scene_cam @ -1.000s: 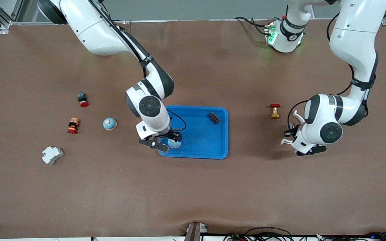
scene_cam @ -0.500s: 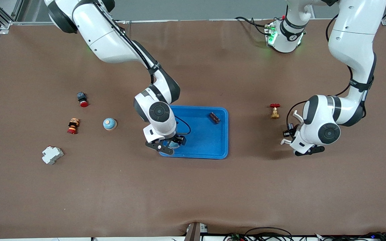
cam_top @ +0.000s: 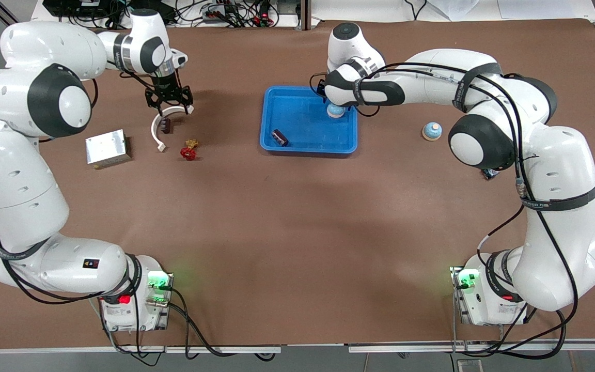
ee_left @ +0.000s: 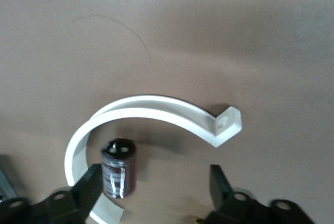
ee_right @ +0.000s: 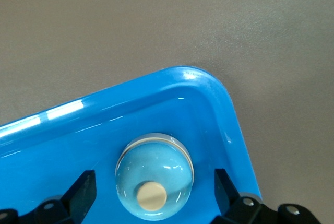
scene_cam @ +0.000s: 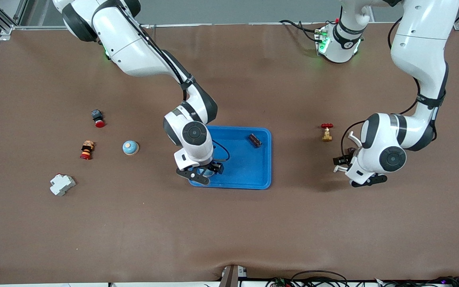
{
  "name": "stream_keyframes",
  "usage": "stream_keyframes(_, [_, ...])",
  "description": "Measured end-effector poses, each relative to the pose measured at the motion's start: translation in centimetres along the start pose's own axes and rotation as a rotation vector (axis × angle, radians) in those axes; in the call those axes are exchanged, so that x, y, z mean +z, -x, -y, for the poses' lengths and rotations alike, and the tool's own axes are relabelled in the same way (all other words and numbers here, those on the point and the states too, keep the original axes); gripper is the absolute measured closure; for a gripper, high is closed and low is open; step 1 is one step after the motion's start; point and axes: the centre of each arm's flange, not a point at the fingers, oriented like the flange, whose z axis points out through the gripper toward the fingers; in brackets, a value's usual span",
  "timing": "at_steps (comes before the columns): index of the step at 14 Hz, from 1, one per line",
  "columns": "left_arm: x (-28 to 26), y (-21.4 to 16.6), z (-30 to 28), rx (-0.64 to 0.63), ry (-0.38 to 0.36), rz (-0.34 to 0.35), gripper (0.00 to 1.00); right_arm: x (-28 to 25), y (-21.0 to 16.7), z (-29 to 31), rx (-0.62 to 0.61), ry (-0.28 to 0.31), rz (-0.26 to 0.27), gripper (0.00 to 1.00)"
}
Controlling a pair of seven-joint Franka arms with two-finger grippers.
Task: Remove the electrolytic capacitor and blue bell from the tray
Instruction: 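Lift the second bell with the right gripper while the left gripper returns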
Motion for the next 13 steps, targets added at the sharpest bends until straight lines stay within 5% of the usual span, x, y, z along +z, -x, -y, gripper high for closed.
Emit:
stream_keyframes(4, [-8.5, 0.8, -0.6, -0.036, -0.018, 0.039, 0.0, 0.1, -0.1, 0.1, 0.006, -0.001, -0.001, 0.05])
stream_keyframes(7, [-13.5, 1.8, -3.3, -0.103, 0.023, 0.02, 0.0, 0.1, -0.1, 0.1, 0.01, -0.001, -0.001, 0.36])
stream_keyframes(13, [-18.2, 4.1, -8.9, -0.351, 0.107, -0.016, 0.0, -0.8, -0.1, 0.2, 0.03, 0.043, 0.022, 0.37])
